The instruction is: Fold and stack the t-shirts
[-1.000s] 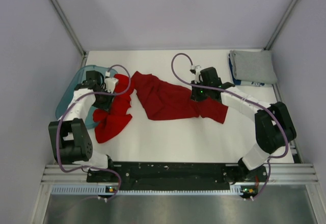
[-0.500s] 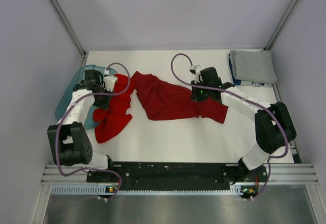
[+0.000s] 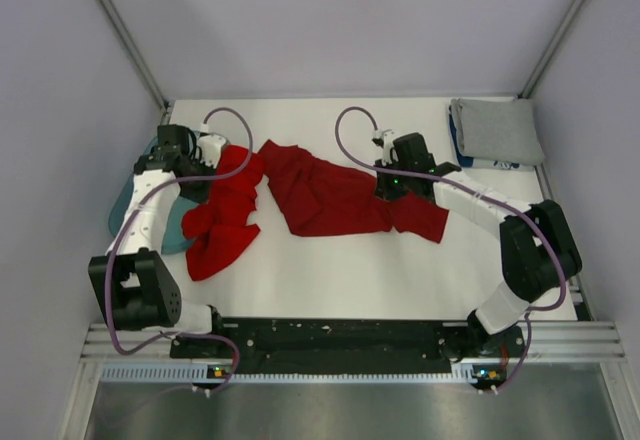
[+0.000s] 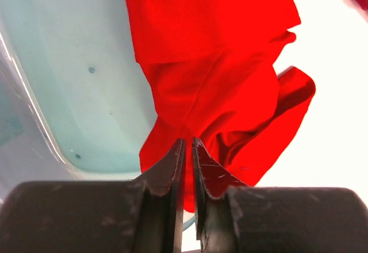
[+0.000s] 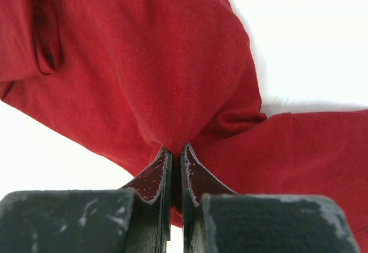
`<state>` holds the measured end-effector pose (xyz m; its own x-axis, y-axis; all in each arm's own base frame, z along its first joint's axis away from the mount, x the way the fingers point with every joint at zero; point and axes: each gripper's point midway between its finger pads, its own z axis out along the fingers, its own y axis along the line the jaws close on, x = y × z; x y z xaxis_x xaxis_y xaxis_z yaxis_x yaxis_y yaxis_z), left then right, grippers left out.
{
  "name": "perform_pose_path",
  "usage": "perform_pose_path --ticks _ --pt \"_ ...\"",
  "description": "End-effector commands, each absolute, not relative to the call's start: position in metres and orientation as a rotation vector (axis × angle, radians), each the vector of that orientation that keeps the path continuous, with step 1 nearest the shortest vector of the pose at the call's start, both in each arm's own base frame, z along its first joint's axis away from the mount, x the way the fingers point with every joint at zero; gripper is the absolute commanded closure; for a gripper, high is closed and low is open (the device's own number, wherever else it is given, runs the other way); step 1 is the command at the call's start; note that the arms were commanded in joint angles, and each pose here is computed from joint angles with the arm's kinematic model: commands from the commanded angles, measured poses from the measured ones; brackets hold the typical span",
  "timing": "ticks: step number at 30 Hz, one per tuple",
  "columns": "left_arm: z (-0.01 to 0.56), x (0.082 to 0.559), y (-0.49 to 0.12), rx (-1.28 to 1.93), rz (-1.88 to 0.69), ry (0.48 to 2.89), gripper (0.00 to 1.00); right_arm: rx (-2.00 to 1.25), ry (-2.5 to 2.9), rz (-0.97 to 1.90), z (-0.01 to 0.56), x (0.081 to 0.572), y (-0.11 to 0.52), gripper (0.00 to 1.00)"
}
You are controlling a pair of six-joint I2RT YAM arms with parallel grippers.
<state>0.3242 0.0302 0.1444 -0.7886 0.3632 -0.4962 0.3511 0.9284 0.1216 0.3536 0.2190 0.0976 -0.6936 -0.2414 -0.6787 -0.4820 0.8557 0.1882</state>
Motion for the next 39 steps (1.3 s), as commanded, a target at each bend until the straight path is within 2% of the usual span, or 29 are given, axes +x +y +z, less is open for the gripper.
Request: perform_pose_path --ticks 1,2,6,9,13,14,16,30,34,37,39 --pt "0.151 0.322 0.031 0.530 0.030 2.559 0.77 -0.535 2.292 0.472 0.115 0.355 0.221 1.00" --pt "0.149 0.322 0.032 0.525 0.035 2.566 0.71 -0.539 2.291 0.472 0.115 0.355 0.221 1.00" --pt "0.140 0.324 0.032 0.546 0.023 2.584 0.60 -0.540 2.293 0.474 0.114 0.354 0.221 1.00" --pt "0.128 0.326 0.035 0.552 0.033 2.619 0.59 -0.542 2.297 0.471 0.113 0.353 0.220 1.00" --pt "0.112 0.326 0.040 0.552 0.044 2.675 0.70 -0.544 2.296 0.463 0.114 0.353 0.219 1.00" --pt "0.112 0.326 0.040 0.548 0.047 2.677 0.77 -0.541 2.297 0.460 0.113 0.353 0.218 1.00" --pt "0.117 0.327 0.040 0.535 0.053 2.660 0.99 -0.540 2.291 0.455 0.115 0.354 0.218 1.00" --pt "0.199 0.337 0.036 0.506 0.109 2.429 1.00 -0.544 2.294 0.446 0.115 0.353 0.217 1.00" --pt "0.262 0.351 0.057 0.382 0.269 2.275 1.00 -0.544 2.292 0.434 0.116 0.353 0.214 1.00" --pt "0.370 0.348 0.101 0.147 0.576 1.999 1.00 -0.548 2.294 0.432 0.116 0.352 0.213 1.00" --pt "0.453 0.325 0.126 0.013 0.764 1.760 1.00 -0.545 2.292 0.431 0.117 0.352 0.213 1.00"
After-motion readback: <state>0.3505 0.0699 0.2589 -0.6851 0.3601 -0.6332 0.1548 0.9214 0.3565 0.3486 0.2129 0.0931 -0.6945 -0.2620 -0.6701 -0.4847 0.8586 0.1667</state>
